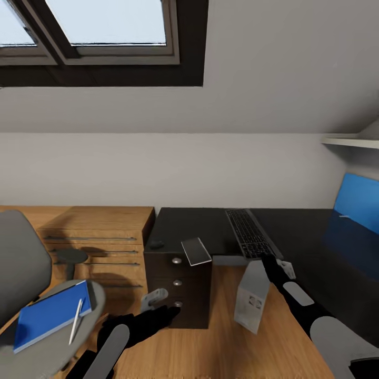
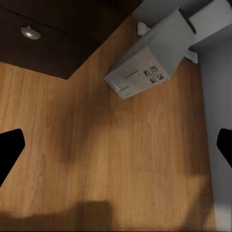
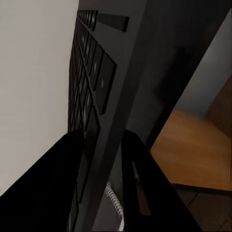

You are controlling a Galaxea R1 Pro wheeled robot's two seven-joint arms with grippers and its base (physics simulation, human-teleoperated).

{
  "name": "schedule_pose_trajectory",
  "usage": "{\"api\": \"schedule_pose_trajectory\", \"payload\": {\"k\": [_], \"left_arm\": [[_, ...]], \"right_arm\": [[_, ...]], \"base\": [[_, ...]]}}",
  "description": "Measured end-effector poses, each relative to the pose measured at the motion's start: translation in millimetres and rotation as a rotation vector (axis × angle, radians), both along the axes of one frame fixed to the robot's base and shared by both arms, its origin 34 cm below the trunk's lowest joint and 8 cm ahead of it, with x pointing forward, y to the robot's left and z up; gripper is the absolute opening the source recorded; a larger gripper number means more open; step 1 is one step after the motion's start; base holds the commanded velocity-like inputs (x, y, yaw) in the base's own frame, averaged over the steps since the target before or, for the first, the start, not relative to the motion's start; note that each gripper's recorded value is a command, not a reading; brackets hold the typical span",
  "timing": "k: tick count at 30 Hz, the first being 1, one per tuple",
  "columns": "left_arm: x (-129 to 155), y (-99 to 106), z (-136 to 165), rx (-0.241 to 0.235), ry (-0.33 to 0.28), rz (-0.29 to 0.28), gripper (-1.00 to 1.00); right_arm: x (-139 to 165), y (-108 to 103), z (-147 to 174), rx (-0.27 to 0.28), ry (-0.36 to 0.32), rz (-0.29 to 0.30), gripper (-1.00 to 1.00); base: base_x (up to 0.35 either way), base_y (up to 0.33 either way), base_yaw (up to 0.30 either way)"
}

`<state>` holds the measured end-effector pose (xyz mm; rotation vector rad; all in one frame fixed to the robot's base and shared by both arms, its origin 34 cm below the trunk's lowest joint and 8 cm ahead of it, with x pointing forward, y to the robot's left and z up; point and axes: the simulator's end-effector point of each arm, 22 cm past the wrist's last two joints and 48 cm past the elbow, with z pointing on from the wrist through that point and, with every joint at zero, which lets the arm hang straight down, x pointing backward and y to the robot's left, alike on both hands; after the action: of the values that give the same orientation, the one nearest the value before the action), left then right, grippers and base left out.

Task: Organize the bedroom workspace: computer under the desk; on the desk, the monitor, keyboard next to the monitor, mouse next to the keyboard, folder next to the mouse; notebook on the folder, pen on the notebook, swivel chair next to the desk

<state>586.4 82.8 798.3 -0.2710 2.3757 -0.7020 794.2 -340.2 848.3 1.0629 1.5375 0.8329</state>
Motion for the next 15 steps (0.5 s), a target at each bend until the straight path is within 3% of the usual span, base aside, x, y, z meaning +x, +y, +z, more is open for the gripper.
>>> {"api": "schedule_pose_trajectory", "payload": {"k": [5, 8, 15], "left_arm": [[-6, 6, -17, 0.022, 0.056, 0.011, 1.0], [-8, 9, -19, 0.03, 0.072, 0.018, 1.0], [-8, 8, -8, 0.032, 0.074, 0.017, 1.0]], "right_arm": [[1, 2, 10, 0.002, -0.005, 0.002, -1.0], [7, 6, 35, 0.004, -0.05, 0.009, -1.0], [8, 5, 52, 0.003, -0.061, 0.01, -1.0]], "base": [[-0.269, 0.0, 0.0], [-0.004, 0.0, 0.0], [0.0, 0.0, 0.0]]}}
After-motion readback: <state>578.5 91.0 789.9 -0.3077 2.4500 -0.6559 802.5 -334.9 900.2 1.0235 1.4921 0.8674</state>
